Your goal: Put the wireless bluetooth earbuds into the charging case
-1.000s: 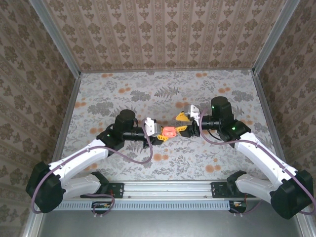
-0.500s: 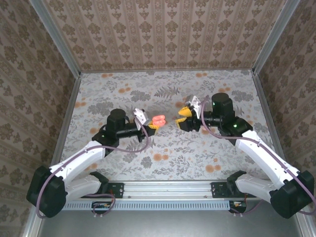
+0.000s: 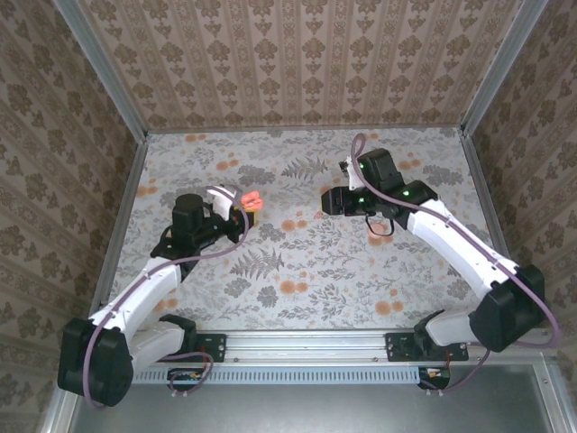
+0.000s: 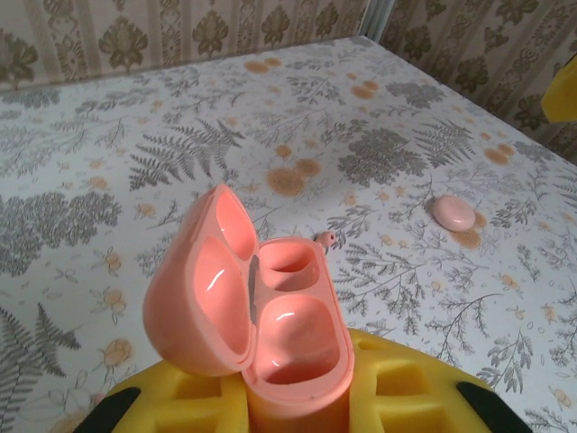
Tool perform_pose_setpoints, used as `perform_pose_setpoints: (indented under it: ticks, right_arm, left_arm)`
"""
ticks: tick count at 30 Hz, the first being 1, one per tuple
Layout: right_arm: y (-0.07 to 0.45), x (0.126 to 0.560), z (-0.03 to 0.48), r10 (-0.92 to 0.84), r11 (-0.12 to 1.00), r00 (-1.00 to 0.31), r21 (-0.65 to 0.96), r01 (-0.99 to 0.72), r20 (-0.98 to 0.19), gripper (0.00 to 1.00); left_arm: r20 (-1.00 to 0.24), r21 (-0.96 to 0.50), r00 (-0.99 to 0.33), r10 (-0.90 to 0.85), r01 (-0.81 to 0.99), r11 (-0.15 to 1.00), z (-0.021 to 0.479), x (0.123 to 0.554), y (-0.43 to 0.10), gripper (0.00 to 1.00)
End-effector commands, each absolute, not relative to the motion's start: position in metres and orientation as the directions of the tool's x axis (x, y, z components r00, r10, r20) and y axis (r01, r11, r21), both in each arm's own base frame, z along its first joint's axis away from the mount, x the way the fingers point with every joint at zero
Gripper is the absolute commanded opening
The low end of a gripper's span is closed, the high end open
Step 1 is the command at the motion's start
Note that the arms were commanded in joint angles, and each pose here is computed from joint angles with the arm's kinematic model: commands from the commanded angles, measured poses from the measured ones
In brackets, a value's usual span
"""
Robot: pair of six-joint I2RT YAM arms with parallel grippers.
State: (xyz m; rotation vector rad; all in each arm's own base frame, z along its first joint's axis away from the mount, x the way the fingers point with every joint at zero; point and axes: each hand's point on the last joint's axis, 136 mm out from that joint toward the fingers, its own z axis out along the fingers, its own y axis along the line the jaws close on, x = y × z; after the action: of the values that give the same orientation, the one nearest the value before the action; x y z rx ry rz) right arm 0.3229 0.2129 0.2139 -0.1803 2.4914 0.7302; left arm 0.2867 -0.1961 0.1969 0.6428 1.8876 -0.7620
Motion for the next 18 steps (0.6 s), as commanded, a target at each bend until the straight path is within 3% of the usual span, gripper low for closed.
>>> perform_pose_setpoints:
  ticks: [1, 18]
  right_arm:
    - [0.199, 0.322, 0.18, 0.136, 0.903, -0.924, 0.428, -0.033, -0.358, 0.53]
    - [0.221, 0.385, 0.077, 0.165, 0.953, -0.978, 0.278, 0.124, -0.129, 0.5]
  left_arm:
    - [-0.907, -0.242, -0.413, 0.088, 0.679, 0.693, 0.204, 0.294, -0.189, 0.19]
    - [-0.876, -0.211, -0.456, 0.153, 0.65, 0.73, 0.188, 0.31, -0.173, 0.19]
